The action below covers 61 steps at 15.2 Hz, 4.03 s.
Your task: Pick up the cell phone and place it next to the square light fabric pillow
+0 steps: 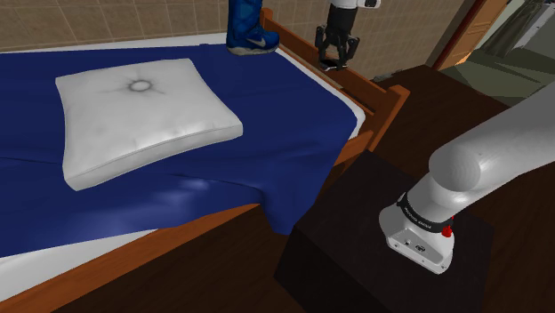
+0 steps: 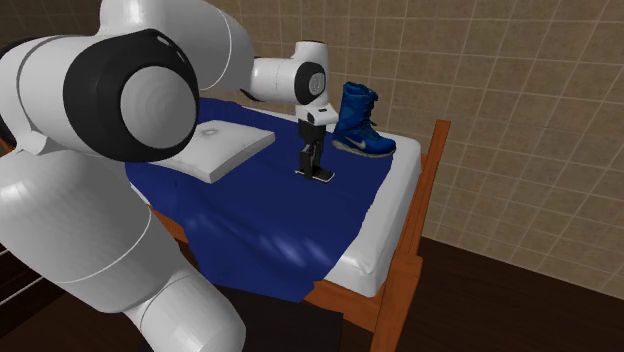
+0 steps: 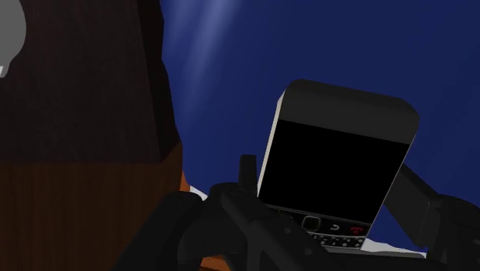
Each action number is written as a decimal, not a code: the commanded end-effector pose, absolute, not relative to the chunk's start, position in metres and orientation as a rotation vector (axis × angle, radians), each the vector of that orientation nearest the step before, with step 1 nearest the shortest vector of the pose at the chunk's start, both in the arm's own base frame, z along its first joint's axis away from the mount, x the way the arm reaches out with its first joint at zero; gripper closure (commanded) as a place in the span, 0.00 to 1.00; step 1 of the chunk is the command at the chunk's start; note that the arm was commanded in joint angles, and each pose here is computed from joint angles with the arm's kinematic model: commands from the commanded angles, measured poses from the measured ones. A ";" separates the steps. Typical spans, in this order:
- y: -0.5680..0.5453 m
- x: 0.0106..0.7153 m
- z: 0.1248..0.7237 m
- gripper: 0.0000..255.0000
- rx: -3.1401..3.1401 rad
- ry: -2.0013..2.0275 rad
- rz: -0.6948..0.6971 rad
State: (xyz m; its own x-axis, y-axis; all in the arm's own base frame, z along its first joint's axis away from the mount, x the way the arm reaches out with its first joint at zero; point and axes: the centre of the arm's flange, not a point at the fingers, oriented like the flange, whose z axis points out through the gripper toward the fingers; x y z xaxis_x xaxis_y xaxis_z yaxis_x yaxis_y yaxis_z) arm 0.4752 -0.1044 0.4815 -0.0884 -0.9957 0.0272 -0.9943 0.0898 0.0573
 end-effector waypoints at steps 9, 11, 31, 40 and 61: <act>-0.104 0.476 0.534 1.00 2.080 -2.275 -0.037; -0.091 0.499 0.534 1.00 2.080 -2.275 -0.037; 0.035 0.721 0.529 1.00 2.080 -2.275 -0.037; 0.035 0.721 0.481 1.00 2.080 -2.275 -0.037; 0.035 0.721 0.371 1.00 2.080 -2.275 -0.037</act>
State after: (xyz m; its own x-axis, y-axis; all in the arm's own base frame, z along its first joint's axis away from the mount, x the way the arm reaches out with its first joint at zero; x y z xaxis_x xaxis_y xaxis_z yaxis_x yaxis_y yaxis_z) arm 0.7215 0.0353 0.3752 -0.0882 -0.9957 0.0272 -0.9943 0.0897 0.0582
